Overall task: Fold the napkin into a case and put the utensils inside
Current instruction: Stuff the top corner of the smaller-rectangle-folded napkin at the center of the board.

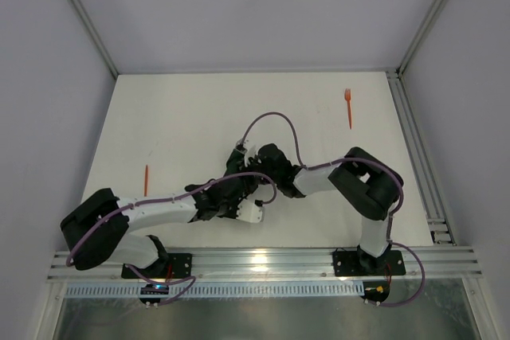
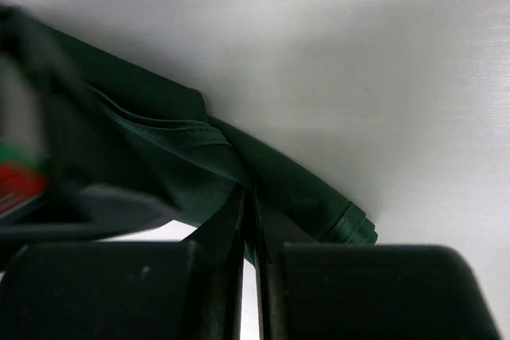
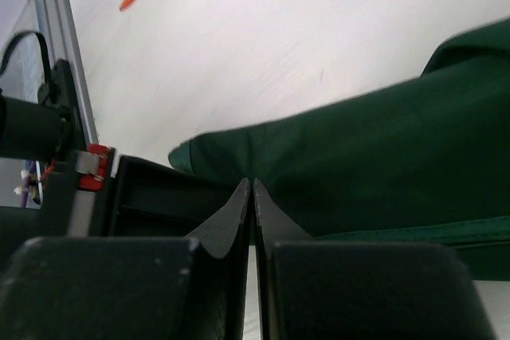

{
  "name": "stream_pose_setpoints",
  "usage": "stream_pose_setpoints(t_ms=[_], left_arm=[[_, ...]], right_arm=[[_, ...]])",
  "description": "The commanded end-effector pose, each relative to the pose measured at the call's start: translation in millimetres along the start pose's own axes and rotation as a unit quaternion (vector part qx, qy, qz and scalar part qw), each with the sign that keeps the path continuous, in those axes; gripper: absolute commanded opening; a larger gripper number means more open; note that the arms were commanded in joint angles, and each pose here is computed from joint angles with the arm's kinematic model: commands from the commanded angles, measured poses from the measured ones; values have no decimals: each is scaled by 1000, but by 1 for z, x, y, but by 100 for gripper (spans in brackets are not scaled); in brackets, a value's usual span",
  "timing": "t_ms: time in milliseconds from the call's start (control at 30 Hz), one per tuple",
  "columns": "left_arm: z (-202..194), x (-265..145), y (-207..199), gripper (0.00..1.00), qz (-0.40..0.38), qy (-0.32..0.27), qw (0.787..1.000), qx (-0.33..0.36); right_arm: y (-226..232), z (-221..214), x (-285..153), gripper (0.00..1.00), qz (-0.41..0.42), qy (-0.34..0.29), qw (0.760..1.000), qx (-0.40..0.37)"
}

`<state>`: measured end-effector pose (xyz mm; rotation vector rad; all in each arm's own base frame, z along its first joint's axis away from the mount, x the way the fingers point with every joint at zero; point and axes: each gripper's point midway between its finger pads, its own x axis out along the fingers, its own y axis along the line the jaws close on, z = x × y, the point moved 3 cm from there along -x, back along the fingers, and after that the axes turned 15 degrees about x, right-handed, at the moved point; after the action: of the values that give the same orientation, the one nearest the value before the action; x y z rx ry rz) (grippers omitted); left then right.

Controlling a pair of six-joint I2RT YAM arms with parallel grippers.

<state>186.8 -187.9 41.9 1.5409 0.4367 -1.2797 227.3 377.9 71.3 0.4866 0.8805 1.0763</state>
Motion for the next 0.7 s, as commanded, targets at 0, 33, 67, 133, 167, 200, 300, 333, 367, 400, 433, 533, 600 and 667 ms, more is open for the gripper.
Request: stream_pose_setpoints(t_ms=[0,33,67,133,167,200,300,333,367,400,433,533,600,667], left_arm=[[1,2,-38,5,-79,-25,996,-24],[1,1,-36,6,-76,-25,996,-30],[4,0,-37,7,-81,-39,995,-35],[3,-2,-33,8,-74,-41,995,-48],[3,-2,-32,8,-75,-44,995,-53],[3,-2,-29,8,-73,-44,995,-60],[4,-6,-24,9,-75,-57,992,-80],[4,-8,-23,10,-75,-60,991,-88],[4,-12,-20,11,-73,-63,991,-94],[4,-14,-18,12,-71,-68,990,-99],[4,-16,-17,13,-71,-70,990,-104],[4,-24,-11,15,-66,-82,987,-118],[7,-32,-7,19,-69,-105,983,-133],[13,-42,-3,23,-76,-133,977,-146]], right_arm=[[2,-11,9,5,25,22,999,6],[-2,-17,11,5,24,32,999,13],[-3,-21,13,5,25,38,999,17],[-9,-32,15,4,19,54,998,25],[-14,-36,14,4,9,57,998,31],[-19,-39,14,4,-4,58,998,39],[-36,-48,15,4,-42,67,995,60],[-38,-51,15,4,-47,70,994,65],[-42,-55,15,4,-54,73,993,71],[-45,-57,15,4,-62,75,992,76],[-48,-58,14,4,-69,74,992,79],[-54,-61,11,4,-89,68,990,87],[-56,-63,10,4,-94,69,989,90],[-57,-62,11,4,-97,65,989,92]])
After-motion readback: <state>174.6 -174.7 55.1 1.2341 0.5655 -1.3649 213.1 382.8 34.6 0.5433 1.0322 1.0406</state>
